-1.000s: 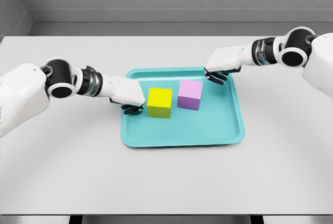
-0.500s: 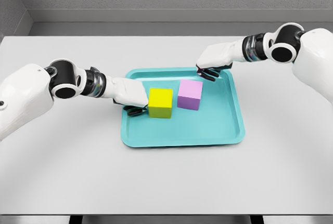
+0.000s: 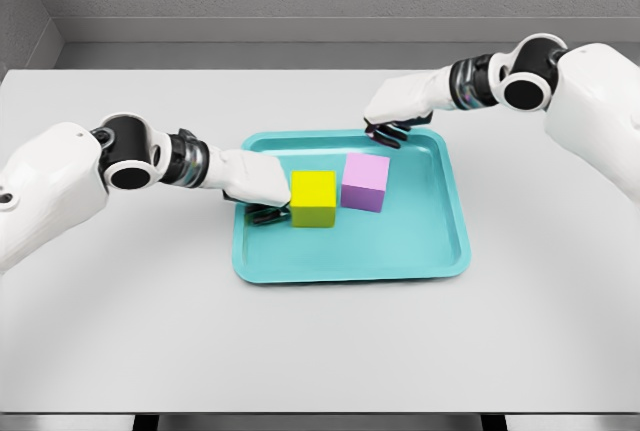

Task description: Push two cubes

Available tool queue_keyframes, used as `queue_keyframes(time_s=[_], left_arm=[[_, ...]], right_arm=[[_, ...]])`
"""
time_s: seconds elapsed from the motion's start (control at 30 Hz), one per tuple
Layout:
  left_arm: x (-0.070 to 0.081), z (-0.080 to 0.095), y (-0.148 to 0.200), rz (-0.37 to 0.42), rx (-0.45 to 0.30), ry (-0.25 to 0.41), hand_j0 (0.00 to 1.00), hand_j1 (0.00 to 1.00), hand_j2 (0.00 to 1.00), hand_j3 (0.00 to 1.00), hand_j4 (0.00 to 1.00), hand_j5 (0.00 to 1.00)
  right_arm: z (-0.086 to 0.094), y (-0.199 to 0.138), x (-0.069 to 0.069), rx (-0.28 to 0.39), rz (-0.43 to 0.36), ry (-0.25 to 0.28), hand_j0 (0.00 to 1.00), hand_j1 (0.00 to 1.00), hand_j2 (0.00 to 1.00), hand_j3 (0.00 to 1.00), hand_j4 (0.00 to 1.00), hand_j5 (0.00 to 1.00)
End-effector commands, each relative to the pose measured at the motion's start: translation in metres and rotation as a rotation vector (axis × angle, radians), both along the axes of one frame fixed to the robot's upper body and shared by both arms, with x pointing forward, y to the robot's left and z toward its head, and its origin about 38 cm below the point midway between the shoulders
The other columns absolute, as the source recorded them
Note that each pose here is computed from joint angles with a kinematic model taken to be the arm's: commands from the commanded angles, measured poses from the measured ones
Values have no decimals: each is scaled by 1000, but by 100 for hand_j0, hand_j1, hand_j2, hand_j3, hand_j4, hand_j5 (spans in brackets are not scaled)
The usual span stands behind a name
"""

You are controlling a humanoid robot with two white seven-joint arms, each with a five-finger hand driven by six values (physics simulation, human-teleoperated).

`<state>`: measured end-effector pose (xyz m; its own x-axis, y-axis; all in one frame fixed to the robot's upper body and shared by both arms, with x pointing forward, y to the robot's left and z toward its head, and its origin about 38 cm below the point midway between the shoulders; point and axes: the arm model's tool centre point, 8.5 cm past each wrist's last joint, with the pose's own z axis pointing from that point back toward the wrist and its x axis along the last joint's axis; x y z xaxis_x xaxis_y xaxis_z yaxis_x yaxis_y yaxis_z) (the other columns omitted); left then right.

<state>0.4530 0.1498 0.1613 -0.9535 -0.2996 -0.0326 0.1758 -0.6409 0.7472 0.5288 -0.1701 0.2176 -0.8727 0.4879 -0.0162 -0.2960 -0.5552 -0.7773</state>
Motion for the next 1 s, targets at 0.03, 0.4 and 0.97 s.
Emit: queue_keyframes(time_s=[0.03, 0.4, 0.97], left_arm=[[0, 1, -2, -1, -8, 3, 7, 7, 7, 7, 7, 7], [12, 19, 22, 50, 0, -35, 8, 8, 8, 8, 8, 8], [7, 36, 32, 63, -85, 9, 8, 8, 8, 8, 8, 8]], right_arm=[[1, 7, 1, 6, 5, 0, 0, 0, 0, 0, 0, 0], [-5, 22, -1, -7, 33, 6, 0, 0, 0, 0, 0, 0], [-14, 28, -5, -32, 51, 17, 0, 0, 0, 0, 0, 0]])
